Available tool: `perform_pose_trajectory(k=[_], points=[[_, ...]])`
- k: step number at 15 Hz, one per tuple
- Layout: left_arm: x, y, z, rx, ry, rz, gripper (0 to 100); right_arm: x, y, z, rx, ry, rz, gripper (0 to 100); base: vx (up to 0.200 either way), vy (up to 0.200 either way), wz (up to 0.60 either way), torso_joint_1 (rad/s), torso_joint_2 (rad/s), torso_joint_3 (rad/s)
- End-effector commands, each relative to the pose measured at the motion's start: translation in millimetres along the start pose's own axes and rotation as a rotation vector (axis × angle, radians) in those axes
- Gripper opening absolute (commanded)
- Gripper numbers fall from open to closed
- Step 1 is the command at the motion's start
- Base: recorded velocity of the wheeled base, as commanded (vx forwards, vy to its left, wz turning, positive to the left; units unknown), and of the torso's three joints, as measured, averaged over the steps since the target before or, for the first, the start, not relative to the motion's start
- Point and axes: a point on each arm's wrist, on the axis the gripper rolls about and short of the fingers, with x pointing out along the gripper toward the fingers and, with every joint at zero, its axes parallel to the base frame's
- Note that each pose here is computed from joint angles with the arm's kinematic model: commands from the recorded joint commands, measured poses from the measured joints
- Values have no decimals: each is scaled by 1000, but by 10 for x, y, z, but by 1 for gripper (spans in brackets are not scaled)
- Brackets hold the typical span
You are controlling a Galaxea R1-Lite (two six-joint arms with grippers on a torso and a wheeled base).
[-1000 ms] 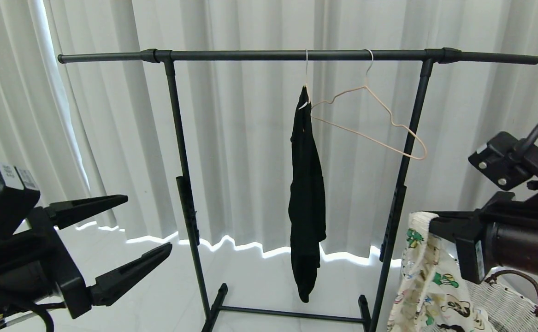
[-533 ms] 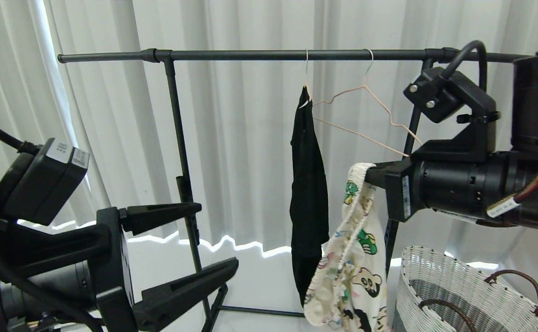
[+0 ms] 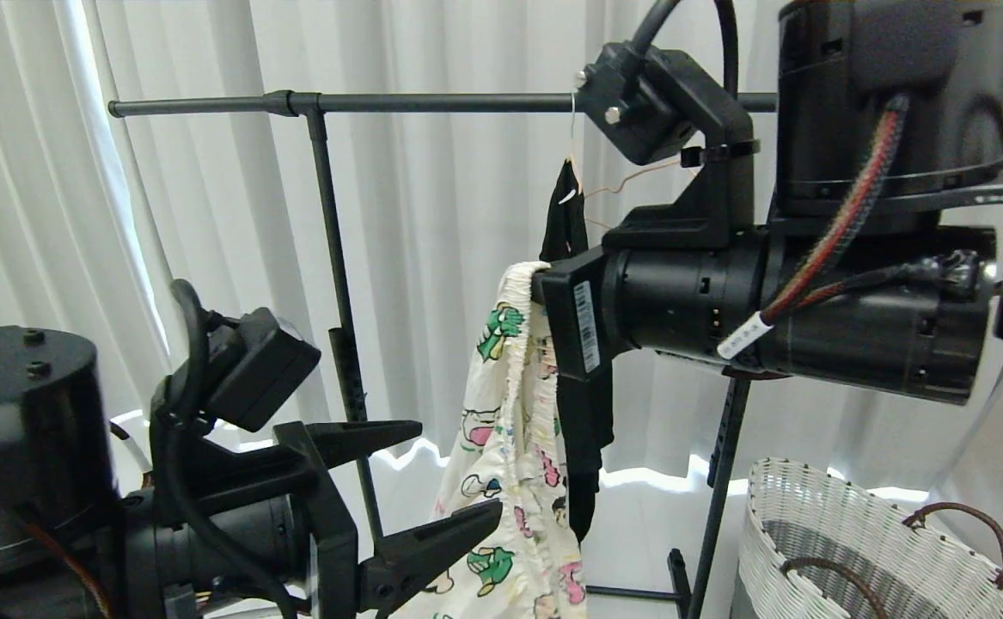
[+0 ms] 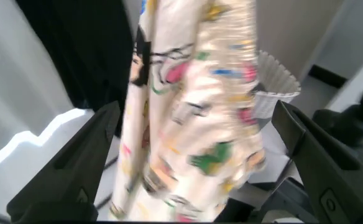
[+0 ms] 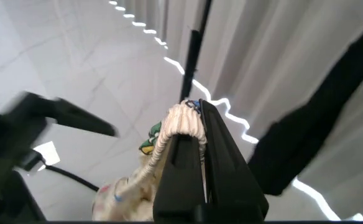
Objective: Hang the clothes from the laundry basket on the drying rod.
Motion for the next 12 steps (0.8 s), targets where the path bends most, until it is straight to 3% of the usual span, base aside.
perform_pose_trajectory(k=[1, 6, 9, 12], points=[[154, 57, -70, -17, 58, 13, 100, 169, 116, -40, -9, 16, 25, 0, 0, 0, 0, 0, 0, 0], [151, 30, -52, -11, 50, 20, 100, 252, 115, -101, -28, 34, 4, 0, 0, 0, 0, 0, 0, 0], [156, 55, -64, -15, 51, 118, 100, 285, 98, -122, -34, 39, -41, 0, 0, 0, 0, 0, 0, 0], [94, 44, -14, -54, 14, 149, 100, 342, 29, -119, -45, 14, -110, 0, 0, 0, 0, 0, 0, 0]])
